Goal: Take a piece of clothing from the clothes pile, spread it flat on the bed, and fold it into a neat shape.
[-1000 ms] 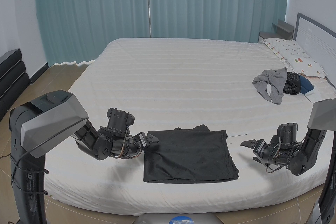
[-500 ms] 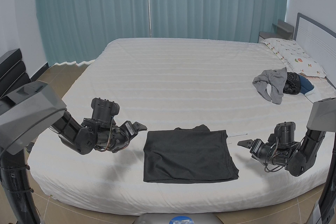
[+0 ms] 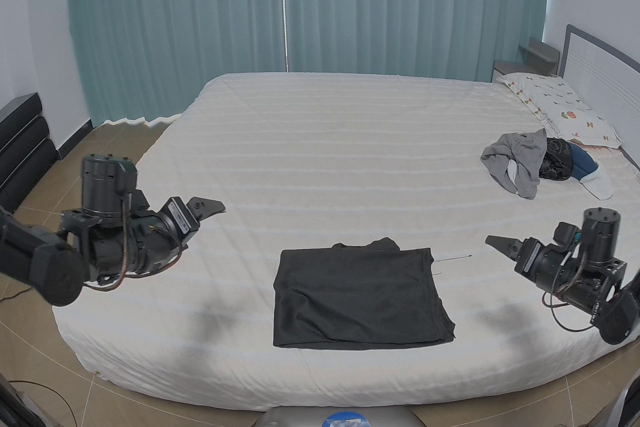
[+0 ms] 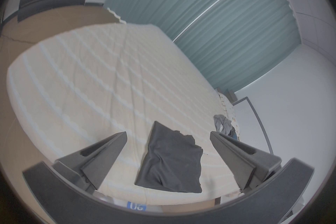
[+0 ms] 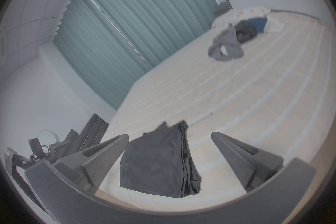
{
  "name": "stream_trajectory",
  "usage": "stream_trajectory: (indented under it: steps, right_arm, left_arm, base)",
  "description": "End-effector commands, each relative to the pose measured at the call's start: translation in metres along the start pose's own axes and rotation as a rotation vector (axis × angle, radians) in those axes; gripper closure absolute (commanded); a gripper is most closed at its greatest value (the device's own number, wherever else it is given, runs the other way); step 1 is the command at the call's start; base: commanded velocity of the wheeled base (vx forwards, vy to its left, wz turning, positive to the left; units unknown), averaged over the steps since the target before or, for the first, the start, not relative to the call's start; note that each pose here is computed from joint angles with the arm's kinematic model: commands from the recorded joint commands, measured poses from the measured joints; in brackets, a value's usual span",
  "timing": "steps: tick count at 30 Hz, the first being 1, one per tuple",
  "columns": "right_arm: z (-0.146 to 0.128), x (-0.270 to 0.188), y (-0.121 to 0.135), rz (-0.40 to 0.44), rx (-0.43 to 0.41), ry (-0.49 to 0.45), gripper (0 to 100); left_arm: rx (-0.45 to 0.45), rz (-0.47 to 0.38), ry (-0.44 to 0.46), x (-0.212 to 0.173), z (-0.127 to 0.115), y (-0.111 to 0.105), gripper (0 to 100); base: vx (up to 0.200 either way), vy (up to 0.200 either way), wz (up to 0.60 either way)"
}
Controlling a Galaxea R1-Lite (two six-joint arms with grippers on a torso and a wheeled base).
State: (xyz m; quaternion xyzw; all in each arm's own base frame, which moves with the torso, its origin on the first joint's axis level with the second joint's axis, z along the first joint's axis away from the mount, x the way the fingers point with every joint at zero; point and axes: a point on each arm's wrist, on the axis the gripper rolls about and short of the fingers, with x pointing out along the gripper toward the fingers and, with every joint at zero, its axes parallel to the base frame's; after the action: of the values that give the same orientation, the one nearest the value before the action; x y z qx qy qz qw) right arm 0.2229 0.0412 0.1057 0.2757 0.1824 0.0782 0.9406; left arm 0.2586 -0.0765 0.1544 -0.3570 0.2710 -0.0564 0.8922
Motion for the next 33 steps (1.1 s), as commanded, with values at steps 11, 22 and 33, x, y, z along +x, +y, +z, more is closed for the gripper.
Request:
stream_trajectory:
  steps: [11, 22, 33]
  right_arm:
    - [-0.017, -0.19, 0.004, 0.079, -0.313, -0.32, 0]
    - [-0.06, -0.251, -0.01, 0.069, -0.48, -0.298, 0]
    - [-0.062, -0.256, -0.01, -0.052, -0.54, -0.352, 0]
  left_arm:
    - [0.285, 0.032, -0.456, -0.19, -0.023, 0.022, 0]
    - [0.408, 0.195, -0.627, -0.265, -0.064, 0.063, 0]
    - [0.532, 0.291, -0.797, -0.295, -0.105, 0.088, 0]
  base:
    - [0.0, 0.0, 0.0]
    - [0.0, 0.0, 0.0]
    - [0.0, 0.0, 0.0]
